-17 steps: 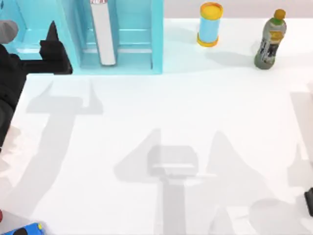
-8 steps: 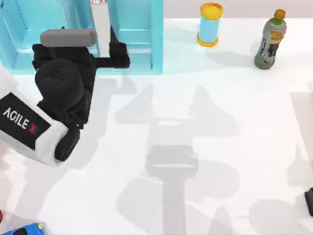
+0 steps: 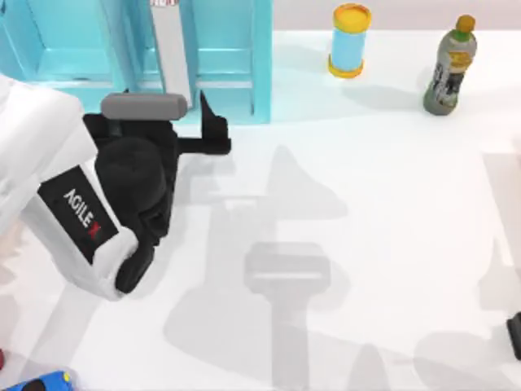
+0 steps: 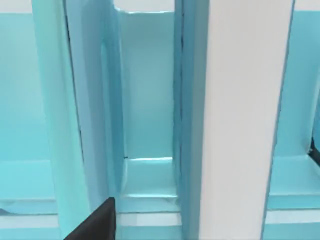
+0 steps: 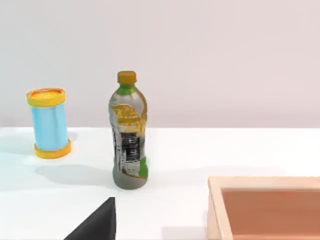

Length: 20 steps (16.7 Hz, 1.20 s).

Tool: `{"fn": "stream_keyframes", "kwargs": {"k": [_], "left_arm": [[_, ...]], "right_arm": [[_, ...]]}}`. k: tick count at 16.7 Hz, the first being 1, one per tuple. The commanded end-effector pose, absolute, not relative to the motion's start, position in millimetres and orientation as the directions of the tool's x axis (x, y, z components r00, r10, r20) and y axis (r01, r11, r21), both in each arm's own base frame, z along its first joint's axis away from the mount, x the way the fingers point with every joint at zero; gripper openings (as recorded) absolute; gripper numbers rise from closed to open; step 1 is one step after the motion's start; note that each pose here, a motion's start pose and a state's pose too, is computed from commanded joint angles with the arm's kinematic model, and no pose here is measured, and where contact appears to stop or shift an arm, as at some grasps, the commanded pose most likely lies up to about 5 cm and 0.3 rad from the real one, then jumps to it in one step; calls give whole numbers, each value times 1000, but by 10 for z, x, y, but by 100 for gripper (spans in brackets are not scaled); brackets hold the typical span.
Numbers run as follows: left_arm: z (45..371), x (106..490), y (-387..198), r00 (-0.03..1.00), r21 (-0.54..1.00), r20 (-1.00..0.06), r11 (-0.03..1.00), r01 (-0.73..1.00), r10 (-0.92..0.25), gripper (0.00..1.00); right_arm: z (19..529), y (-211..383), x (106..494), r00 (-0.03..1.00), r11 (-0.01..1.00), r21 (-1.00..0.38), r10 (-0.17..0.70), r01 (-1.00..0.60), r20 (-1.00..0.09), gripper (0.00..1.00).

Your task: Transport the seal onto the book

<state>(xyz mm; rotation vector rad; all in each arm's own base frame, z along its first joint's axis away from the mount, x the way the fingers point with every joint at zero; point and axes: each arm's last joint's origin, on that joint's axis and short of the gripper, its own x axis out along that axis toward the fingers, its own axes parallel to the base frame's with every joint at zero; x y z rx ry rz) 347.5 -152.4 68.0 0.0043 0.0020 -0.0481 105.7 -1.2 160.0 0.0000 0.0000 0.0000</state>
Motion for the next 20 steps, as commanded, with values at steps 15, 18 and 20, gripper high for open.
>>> {"fn": "stream_keyframes", "kwargs": {"k": [15, 18, 20], "left_arm": [[673, 4430, -1579, 999, 4, -1, 999, 48, -48, 100], [678, 4474, -1572, 999, 4, -2, 999, 48, -48, 100], [678, 4474, -1572, 999, 4, -2, 999, 48, -48, 100]], "right_arm": [[1600, -12, 1057, 1000, 1000, 0, 0, 0, 0, 100], [1600, -12, 1057, 1000, 1000, 0, 0, 0, 0, 100], [1600, -12, 1057, 1000, 1000, 0, 0, 0, 0, 100]]}}
